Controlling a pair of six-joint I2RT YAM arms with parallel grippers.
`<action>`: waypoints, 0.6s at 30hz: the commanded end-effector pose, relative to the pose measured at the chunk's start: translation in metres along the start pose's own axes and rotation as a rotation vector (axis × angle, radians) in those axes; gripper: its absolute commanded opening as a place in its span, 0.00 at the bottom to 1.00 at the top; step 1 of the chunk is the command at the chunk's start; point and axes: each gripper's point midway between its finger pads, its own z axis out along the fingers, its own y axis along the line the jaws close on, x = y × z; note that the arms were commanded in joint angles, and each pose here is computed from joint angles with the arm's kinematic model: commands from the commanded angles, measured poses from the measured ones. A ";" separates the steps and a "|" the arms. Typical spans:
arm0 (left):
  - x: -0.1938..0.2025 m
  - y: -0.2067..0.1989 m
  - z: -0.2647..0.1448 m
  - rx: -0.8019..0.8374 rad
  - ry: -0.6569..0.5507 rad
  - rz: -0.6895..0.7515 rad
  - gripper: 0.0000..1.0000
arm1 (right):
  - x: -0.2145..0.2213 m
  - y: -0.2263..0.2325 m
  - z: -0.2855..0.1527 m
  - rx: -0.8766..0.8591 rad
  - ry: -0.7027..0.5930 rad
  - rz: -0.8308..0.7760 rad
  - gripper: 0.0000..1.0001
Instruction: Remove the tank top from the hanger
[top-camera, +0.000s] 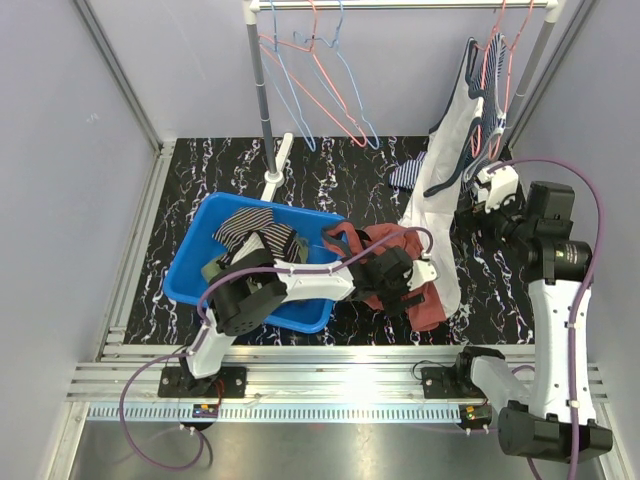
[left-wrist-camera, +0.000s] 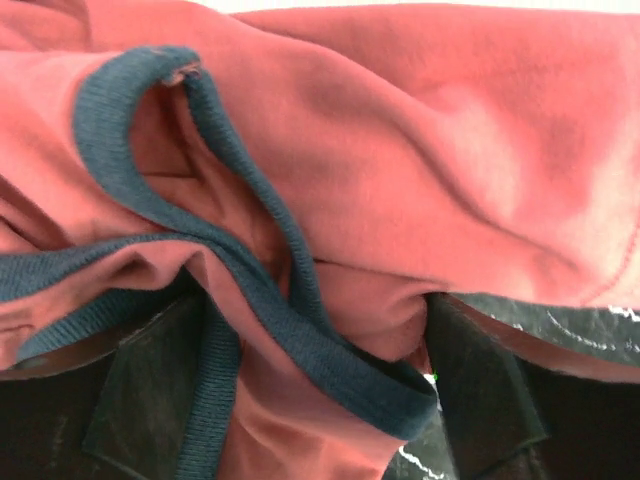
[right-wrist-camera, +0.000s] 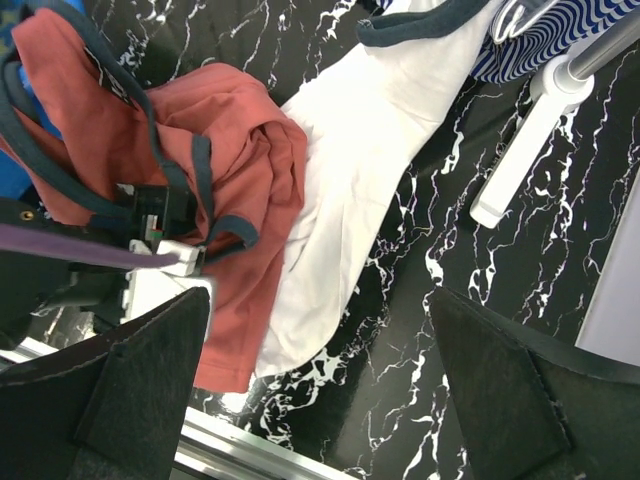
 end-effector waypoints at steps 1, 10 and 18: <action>-0.021 0.010 0.005 -0.056 -0.068 -0.064 0.78 | -0.009 0.004 -0.002 -0.016 -0.061 0.038 1.00; -0.064 0.032 -0.050 -0.180 -0.256 -0.106 0.00 | -0.006 0.004 -0.003 -0.019 -0.064 0.059 1.00; -0.159 0.049 -0.218 -0.258 -0.561 -0.134 0.00 | -0.007 -0.003 -0.007 0.030 -0.068 0.056 1.00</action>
